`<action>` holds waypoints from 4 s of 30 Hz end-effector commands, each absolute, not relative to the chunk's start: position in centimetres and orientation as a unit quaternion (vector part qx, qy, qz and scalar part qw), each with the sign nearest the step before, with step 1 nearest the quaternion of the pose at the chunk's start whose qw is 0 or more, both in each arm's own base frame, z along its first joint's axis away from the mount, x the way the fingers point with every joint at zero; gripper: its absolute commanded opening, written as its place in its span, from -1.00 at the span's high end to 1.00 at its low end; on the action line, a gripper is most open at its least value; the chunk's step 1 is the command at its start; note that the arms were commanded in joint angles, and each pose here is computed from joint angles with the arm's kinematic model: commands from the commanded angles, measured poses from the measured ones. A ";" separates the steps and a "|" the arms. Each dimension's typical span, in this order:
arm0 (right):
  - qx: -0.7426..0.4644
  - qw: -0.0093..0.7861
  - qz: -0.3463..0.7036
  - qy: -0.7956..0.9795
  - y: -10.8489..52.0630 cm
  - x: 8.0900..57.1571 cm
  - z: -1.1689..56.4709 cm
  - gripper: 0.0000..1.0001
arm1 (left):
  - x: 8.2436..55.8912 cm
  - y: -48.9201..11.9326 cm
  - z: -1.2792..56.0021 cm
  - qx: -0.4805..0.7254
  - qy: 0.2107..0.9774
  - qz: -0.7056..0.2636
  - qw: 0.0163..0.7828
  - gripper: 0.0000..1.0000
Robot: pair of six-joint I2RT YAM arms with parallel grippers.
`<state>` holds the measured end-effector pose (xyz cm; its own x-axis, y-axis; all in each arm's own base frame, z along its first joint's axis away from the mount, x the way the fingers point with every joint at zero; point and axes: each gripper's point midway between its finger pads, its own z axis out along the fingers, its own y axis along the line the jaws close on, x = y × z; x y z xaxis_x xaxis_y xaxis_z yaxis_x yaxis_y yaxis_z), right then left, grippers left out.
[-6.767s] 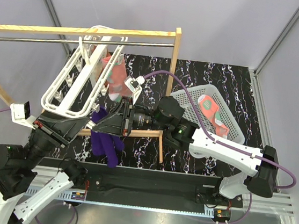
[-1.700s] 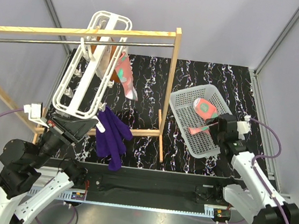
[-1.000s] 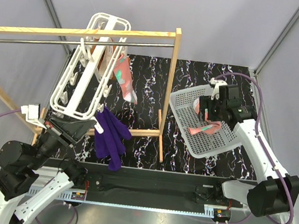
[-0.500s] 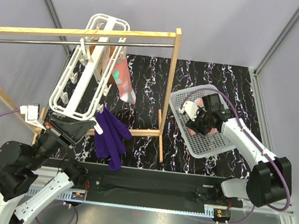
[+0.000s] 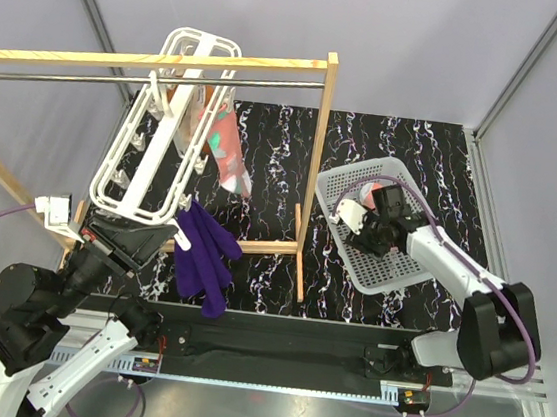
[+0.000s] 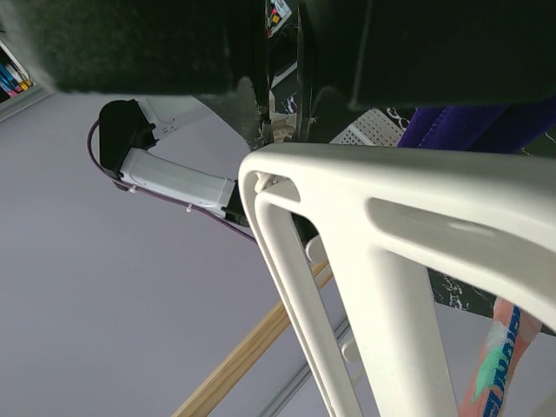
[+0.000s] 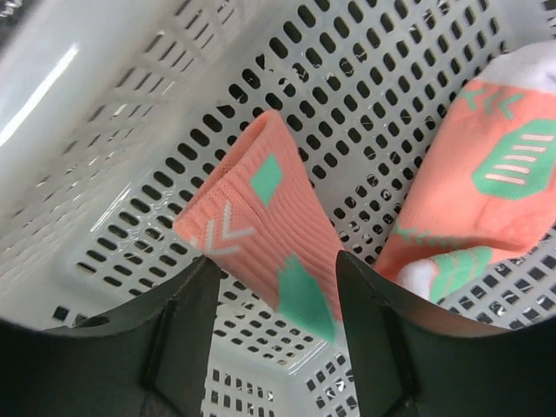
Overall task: Clip the socks to the hanger
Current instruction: Pick up the sock from the bin, then clamp the sock onto the hanger.
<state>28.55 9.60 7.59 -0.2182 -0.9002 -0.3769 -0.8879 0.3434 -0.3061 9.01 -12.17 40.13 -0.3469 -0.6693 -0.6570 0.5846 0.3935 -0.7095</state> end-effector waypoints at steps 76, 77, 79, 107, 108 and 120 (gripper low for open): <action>-0.306 0.196 0.660 0.658 28.7 0.8 34.0 1.00 | 10.3 -13.9 38.8 -0.033 0.633 -0.553 0.542 1.00; -0.314 0.182 0.648 0.670 30.4 0.6 32.8 1.00 | 10.3 -13.9 38.8 -0.031 0.632 -0.553 0.542 1.00; -0.345 0.178 0.648 0.655 32.4 -1.5 33.4 1.00 | 9.9 -14.1 39.0 -0.019 0.630 -0.557 0.541 1.00; -0.262 0.218 0.636 0.693 45.5 4.0 36.4 1.00 | 6.1 -13.7 40.9 0.039 0.599 -0.588 0.542 1.00; -0.263 0.218 0.637 0.692 45.5 4.1 36.5 1.00 | 6.2 -13.7 40.9 0.040 0.599 -0.589 0.541 1.00; -0.253 0.240 0.644 0.681 44.4 6.4 38.5 1.00 | 6.4 -14.2 40.3 0.046 0.605 -0.589 0.534 1.00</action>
<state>6.31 44.91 34.36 -0.7812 -0.0944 -0.6171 -0.6243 0.1281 0.7706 7.70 -13.47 40.63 -0.3906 -0.6252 -0.6757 0.6471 0.3356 -0.6846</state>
